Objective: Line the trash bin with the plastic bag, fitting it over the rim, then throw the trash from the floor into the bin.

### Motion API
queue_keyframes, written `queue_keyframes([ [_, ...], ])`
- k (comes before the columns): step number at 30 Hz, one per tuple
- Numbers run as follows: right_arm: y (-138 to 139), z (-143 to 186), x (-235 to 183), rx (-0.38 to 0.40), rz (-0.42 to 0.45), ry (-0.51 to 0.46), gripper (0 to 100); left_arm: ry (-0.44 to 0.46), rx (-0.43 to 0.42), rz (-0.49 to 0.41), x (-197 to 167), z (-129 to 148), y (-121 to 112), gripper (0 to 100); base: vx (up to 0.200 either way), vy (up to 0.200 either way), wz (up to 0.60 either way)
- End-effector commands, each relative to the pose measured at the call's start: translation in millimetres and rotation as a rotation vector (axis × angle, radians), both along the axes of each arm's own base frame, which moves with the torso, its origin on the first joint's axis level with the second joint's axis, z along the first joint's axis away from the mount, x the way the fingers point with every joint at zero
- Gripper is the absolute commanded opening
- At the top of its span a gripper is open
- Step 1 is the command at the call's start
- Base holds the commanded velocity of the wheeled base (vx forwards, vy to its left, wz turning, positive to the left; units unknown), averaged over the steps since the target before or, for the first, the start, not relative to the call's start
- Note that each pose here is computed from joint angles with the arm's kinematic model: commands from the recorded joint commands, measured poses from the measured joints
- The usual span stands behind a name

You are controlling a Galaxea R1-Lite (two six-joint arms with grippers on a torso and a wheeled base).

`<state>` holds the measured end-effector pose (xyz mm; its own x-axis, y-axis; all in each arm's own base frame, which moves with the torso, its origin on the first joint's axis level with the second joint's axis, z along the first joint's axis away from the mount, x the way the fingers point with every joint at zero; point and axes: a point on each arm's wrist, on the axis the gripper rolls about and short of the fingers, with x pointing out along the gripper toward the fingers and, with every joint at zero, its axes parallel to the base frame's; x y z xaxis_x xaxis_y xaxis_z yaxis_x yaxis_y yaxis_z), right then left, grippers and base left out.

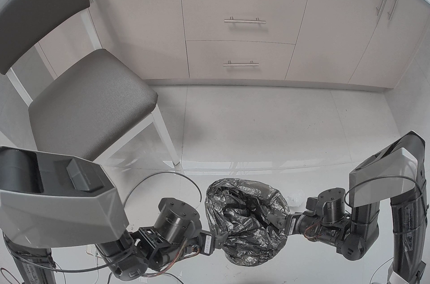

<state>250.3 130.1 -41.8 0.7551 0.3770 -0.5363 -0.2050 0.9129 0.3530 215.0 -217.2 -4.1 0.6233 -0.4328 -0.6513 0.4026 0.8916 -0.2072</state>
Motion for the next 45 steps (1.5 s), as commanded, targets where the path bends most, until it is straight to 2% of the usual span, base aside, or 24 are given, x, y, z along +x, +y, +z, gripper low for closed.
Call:
queue_keyframes([
  [1, 1, -7, 0, 0.001, 0.005, 0.011, 100, 0.026, 0.084, -0.018, 2, -24, -23, 100, 0.000, 0.000, 0.00],
  [11, 1, -7, 0, 0.001, 0.004, 0.011, 100, 0.071, 0.143, -0.007, 8, -34, -29, 100, 0.000, 0.000, 0.00],
  [14, 0, -7, 1, 0.001, 0.001, 0.011, 100, 0.058, 0.166, 0.015, 11, -40, -30, 100, 0.000, 0.000, 0.00],
  [16, 0, -7, 1, 0.001, 0.001, 0.009, 100, 0.050, 0.187, 0.029, 12, -43, -31, 100, 0.000, 0.000, 0.00],
  [18, 1, -7, 2, 0.002, -0.002, 0.004, 100, 0.034, 0.254, 0.046, 16, -49, -30, 100, 0.000, 0.000, 0.00],
  [20, 1, -7, 2, 0.001, -0.001, 0.004, 100, 0.027, 0.271, 0.059, 20, -50, -27, 100, 0.000, 0.000, 0.00],
  [34, 1, -8, 3, 0.000, -0.005, 0.002, 100, 0.040, 0.330, 0.096, 26, -47, -8, 100, 0.000, 0.000, 0.00],
  [45, 1, -10, 5, -0.003, -0.007, 0.003, 100, 0.067, 0.371, 0.071, 21, -60, -9, 100, 0.000, 0.000, 0.00],
])
